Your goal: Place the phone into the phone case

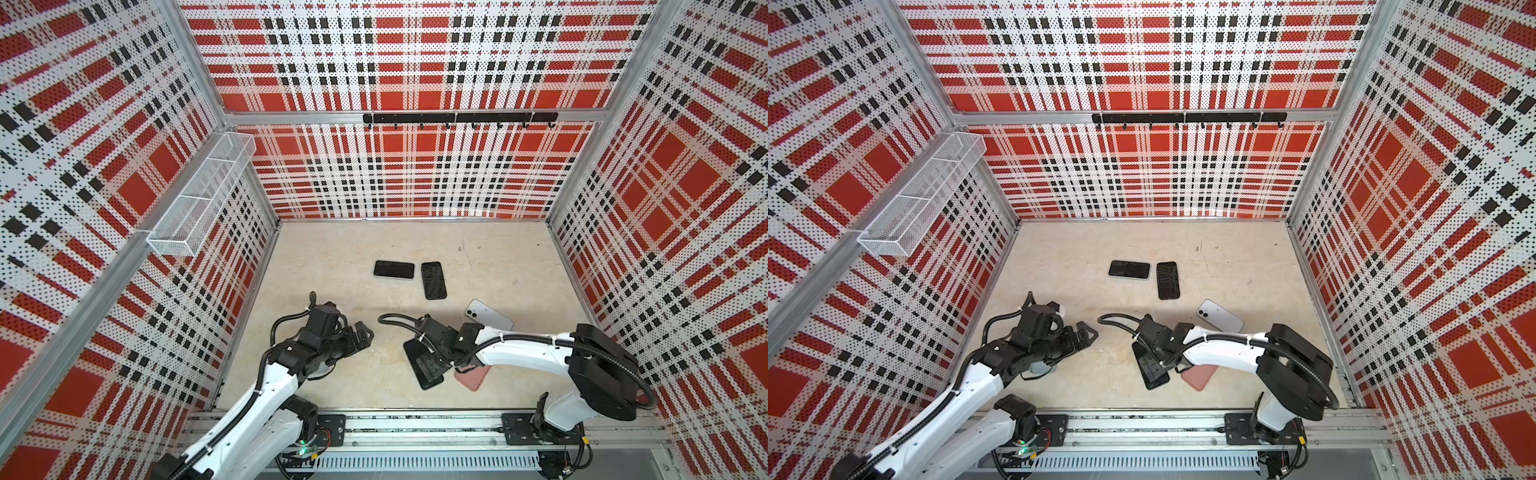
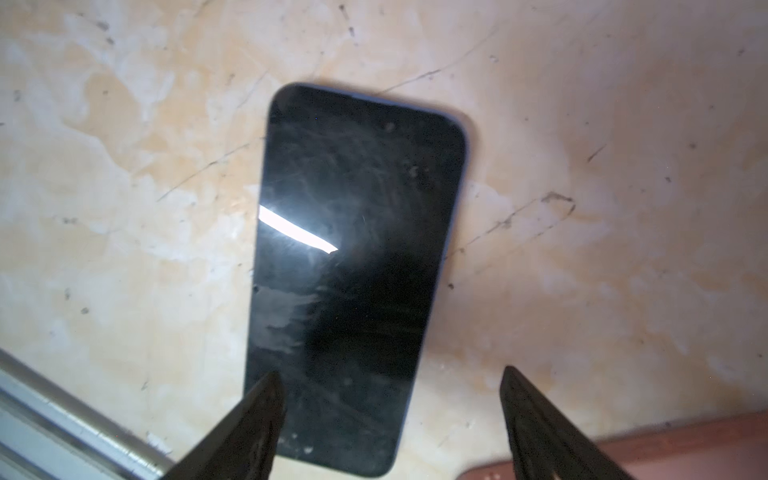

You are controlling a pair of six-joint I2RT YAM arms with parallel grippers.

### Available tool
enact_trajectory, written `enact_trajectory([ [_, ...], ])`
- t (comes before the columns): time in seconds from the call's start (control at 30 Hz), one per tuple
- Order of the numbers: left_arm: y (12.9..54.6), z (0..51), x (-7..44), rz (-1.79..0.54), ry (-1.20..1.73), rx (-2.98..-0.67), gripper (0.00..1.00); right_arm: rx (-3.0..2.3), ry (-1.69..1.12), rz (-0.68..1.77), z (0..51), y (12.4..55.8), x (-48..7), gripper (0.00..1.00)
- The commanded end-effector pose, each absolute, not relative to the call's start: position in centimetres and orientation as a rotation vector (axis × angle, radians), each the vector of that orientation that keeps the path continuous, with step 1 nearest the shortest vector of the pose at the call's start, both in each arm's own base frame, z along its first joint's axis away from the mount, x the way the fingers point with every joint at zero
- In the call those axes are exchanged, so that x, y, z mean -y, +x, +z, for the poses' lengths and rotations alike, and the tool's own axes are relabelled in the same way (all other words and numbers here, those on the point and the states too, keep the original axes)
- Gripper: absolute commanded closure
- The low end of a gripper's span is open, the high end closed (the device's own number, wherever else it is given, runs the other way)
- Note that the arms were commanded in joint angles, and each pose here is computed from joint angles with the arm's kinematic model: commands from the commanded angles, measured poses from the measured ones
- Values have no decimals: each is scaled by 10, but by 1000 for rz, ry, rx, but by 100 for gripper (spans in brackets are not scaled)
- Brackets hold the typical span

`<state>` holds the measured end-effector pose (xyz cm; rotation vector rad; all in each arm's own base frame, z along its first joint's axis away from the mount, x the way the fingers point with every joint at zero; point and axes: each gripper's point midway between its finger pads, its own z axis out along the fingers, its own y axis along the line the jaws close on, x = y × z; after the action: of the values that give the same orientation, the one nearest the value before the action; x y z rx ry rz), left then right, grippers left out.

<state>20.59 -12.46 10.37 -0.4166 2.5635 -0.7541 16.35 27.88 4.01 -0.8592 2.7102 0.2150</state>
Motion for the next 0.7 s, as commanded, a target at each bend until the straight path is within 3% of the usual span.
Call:
enact_trajectory([
  [0.0,208,106,120,-766,-470,-2543,0,-2692,-775,260,59,162,-286,17],
  [0.27,214,108,142,-863,-341,-2596,1,-2698,-604,339,65,156,-279,13],
  [0.47,239,110,163,-763,-204,-2652,0,-2649,-295,696,84,130,-274,14],
  [0.67,270,98,210,-812,-111,-2702,0,-2661,-262,893,75,99,-291,14],
])
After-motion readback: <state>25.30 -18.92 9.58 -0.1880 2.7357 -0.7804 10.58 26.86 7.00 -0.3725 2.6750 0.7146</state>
